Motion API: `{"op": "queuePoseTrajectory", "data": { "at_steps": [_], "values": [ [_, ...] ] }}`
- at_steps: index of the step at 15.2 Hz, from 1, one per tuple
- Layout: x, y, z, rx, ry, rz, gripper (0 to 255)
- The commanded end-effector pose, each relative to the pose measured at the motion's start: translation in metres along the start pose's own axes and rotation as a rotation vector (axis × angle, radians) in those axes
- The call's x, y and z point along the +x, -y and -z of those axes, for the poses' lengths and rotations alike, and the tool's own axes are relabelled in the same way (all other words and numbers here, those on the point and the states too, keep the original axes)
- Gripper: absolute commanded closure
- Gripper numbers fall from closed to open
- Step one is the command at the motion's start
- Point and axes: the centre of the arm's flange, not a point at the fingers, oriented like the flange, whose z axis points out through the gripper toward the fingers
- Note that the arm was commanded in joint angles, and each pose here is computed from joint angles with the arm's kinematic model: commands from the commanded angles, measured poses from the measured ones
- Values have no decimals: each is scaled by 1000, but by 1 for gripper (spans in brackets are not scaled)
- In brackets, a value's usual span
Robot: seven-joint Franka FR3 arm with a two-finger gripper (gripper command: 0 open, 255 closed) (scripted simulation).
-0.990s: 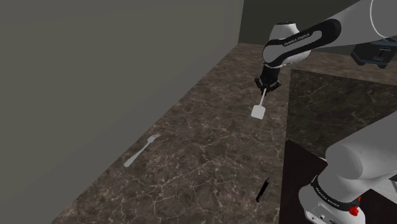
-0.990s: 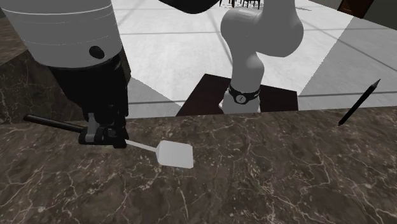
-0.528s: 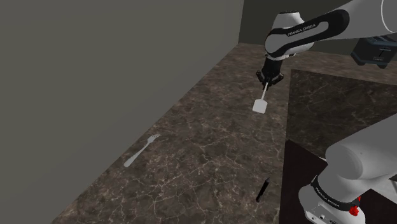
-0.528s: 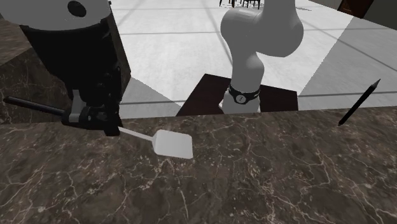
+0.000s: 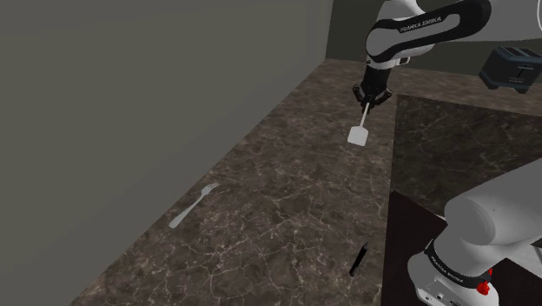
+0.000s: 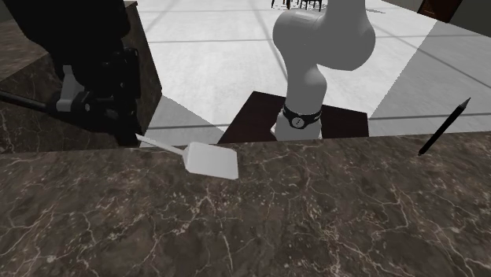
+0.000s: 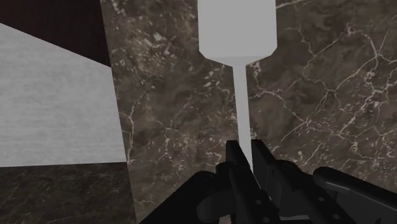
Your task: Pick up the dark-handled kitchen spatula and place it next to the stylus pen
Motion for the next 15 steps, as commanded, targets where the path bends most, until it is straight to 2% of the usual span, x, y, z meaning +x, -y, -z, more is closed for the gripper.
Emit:
{"op": "queuePoseTrajectory", "data": {
  "at_steps": [1, 12, 15],
  "values": [
    [1, 1, 11, 0, 0, 0, 255],
    [5, 1, 67, 0, 0, 0, 255],
    [-34, 5, 69, 0, 0, 0, 255]
  ]
}}
